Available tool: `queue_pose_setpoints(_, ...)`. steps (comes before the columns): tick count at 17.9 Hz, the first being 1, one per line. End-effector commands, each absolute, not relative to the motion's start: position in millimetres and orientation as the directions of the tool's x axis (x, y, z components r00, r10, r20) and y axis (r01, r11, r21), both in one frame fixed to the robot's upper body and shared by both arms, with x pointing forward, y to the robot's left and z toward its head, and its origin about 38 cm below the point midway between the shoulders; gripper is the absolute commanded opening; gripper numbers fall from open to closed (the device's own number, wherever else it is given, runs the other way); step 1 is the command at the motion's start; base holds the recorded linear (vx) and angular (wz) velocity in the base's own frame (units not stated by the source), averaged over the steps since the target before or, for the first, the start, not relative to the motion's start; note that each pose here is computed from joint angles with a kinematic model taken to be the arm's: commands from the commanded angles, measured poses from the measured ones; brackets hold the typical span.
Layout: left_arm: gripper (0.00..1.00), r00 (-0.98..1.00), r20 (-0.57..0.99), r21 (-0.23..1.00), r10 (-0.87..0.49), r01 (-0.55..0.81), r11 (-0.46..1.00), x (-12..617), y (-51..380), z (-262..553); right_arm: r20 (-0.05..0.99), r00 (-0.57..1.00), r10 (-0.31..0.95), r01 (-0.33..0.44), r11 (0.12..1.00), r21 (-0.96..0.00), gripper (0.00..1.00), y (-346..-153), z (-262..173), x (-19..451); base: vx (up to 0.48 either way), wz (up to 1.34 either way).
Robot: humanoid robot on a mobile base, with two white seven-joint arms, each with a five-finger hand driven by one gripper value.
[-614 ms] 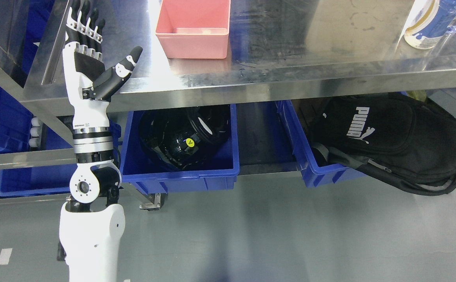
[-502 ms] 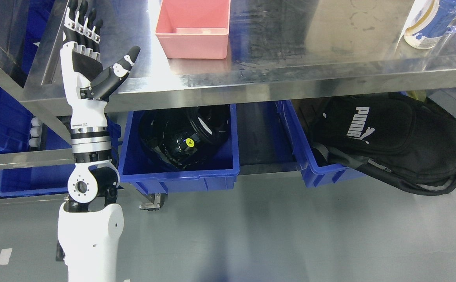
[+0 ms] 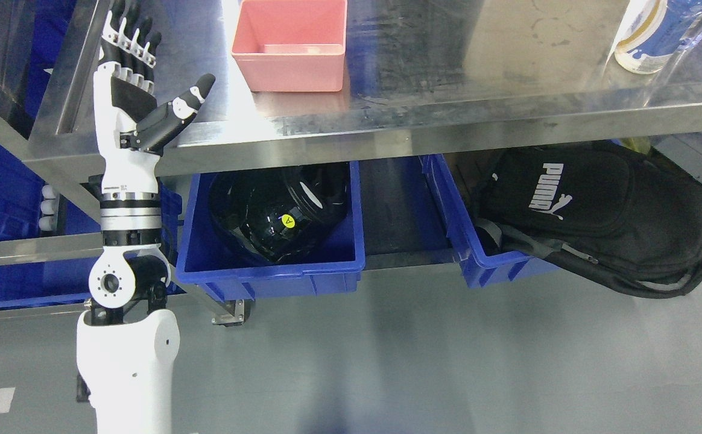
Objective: Place storage box into left shelf container
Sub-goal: 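Raise the left hand toward the pink box on the table, then reach the left hand over the pink box and close fingers on its rim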
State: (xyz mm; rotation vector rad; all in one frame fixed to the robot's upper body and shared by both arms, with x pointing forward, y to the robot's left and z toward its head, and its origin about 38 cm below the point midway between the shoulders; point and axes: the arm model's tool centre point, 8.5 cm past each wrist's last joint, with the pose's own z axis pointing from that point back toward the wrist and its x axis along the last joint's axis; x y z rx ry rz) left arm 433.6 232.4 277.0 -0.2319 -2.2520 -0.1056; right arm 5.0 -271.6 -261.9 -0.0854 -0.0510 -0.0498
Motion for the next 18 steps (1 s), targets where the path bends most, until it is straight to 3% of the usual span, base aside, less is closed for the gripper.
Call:
queue_pose_setpoints(1,1.00,-0.671,0.739,0.155,0.062,0.259,0.953,437.0,272.0,317.4,0.078,0.995,-0.066,0.074,0.992,-0.107,1.00,-283.8,-260.8,13.2,0.006,0.02)
queue_pose_setpoints(3,1.00,-0.711,0.704,0.252,-0.005,0.244,0.937,440.4,289.7,357.8,0.078,0.995,-0.066,0.074,0.992,-0.107,1.00,-283.8,-260.8,14.0,0.003,0.02)
queue_pose_setpoints(5,1.00,-0.722,0.665,0.465,-0.191,0.200,0.862,444.5,297.3,387.7,0.077,0.995,-0.066,0.074,0.992,-0.107,1.00,-283.8,-260.8,13.1,-0.003,0.00)
queue_pose_setpoints(7,1.00,-0.704,0.639,0.643,-0.310,0.268,0.717,461.1,272.4,393.5,0.077,0.995,-0.066,0.074,0.992,-0.107,1.00,-283.8,-260.8,13.1,0.000,0.00)
queue_pose_setpoints(10,1.00,-0.687,0.586,0.773,-0.431,0.313,0.551,483.5,242.1,392.2,0.078,0.995,-0.066,0.074,0.992,-0.107,1.00,-283.8,-260.8,14.1,0.000,0.01)
queue_pose_setpoints(14,1.00,-0.660,0.521,0.844,-0.541,0.493,0.212,495.7,206.9,359.2,0.077,0.995,-0.066,0.074,0.992,-0.107,1.00,-283.8,-260.8,13.1,0.000,0.00)
queue_pose_setpoints(18,1.00,-0.602,0.467,0.857,-0.648,0.489,0.164,516.1,218.2,362.7,0.080,0.995,-0.066,0.074,0.992,-0.107,1.00,-283.8,-260.8,14.2,0.000,0.00)
